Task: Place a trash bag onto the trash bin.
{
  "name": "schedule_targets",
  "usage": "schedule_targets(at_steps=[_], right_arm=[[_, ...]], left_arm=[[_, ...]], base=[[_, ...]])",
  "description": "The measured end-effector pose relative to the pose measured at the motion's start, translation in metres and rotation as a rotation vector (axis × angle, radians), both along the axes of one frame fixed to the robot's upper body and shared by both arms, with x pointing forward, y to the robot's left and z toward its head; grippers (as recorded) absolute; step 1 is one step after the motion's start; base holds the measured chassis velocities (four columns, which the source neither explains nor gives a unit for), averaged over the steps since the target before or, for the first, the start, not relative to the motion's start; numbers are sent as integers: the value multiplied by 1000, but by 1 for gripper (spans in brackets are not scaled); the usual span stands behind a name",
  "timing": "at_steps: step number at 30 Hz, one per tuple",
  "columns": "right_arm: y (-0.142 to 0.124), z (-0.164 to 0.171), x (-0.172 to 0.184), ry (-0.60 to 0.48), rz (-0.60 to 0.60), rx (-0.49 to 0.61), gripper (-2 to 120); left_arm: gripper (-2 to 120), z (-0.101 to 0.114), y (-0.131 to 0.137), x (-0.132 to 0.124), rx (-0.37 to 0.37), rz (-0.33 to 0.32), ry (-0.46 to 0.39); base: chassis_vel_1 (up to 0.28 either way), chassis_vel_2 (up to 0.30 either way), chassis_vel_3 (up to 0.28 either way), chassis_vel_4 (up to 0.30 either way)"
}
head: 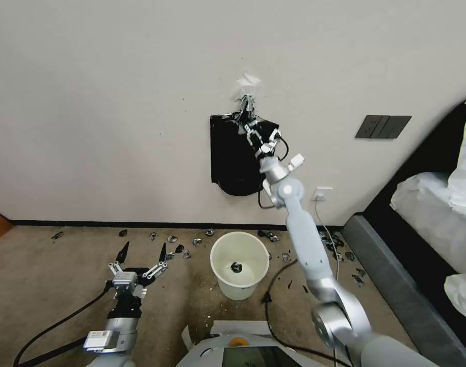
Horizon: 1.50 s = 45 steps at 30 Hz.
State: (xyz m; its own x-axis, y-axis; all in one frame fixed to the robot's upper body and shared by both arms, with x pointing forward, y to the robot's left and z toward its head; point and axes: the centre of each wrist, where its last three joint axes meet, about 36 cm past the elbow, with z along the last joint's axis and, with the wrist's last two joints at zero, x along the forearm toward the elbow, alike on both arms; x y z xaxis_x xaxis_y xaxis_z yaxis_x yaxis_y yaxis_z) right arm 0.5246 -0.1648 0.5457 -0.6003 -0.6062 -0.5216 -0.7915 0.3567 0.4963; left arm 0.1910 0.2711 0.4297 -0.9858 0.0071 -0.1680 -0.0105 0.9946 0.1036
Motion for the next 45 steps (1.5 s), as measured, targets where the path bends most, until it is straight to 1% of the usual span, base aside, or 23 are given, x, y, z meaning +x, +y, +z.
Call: schedule_targets(at_steps=[3,4,5,6,8,9,11,20,24,31,32,34,35,36,37,39,40,42,43,45], right_arm=[[-2,-5,-26,-13,18,-41,0],[-2,-5,-26,-13,18,-41,0],[-2,-9,-35,-12,20,-56,0],[-3,-13,-42,-5,21,-67,0],[-4,-16,-47,1,21,-74,0],[-5,-24,-60,18,22,-87,0],[-6,-30,-73,31,22,-104,0],[-10,-43,-103,43,17,-169,0],[-13,-48,-116,40,17,-209,0],[-17,-53,-132,43,14,-243,0],[-19,-55,-136,45,13,-253,0],[-19,-55,-137,45,12,-256,0],[-22,-55,-143,44,11,-268,0],[-22,-55,-143,44,11,-268,0],[-23,-56,-146,42,10,-277,0],[-25,-59,-151,38,5,-301,0],[-25,-59,-151,38,5,-301,0],[-25,-64,-157,37,-2,-328,0],[-25,-64,-157,37,-2,-328,0],[-25,-68,-161,41,0,-343,0]], left_arm=[[100,-2,-5,2,-18,-5,-4],[100,-2,-5,2,-18,-5,-4],[100,-3,-7,3,-22,-7,-4],[100,-4,-8,3,-25,-8,-4],[100,-4,-9,4,-28,-9,-4],[100,-5,-11,5,-33,-14,-5],[100,-6,-13,6,-37,-19,-7],[100,-7,-18,8,-46,-37,-13],[100,-2,-19,11,-43,-60,-30],[100,4,-17,17,-37,-90,-49],[100,7,-16,19,-33,-113,-55],[100,7,-15,20,-31,-119,-56],[100,14,-10,28,-7,-166,-71],[100,14,-10,28,-7,-166,-71],[100,19,-8,32,-4,-186,-77],[100,37,-2,42,-2,-250,-97],[100,37,-2,42,-2,-250,-97],[100,55,4,52,-16,-312,-112],[100,55,4,52,-16,-312,-112],[100,69,9,66,-35,-361,-121]], base=[[0,0,0,0],[0,0,0,0],[0,0,0,0],[0,0,0,0],[0,0,0,0],[0,0,0,0],[0,0,0,0],[0,0,0,0],[0,0,0,0],[0,0,0,0],[0,0,0,0],[0,0,0,0],[0,0,0,0],[0,0,0,0],[0,0,0,0],[0,0,0,0],[0,0,0,0],[0,0,0,0],[0,0,0,0],[0,0,0,0]])
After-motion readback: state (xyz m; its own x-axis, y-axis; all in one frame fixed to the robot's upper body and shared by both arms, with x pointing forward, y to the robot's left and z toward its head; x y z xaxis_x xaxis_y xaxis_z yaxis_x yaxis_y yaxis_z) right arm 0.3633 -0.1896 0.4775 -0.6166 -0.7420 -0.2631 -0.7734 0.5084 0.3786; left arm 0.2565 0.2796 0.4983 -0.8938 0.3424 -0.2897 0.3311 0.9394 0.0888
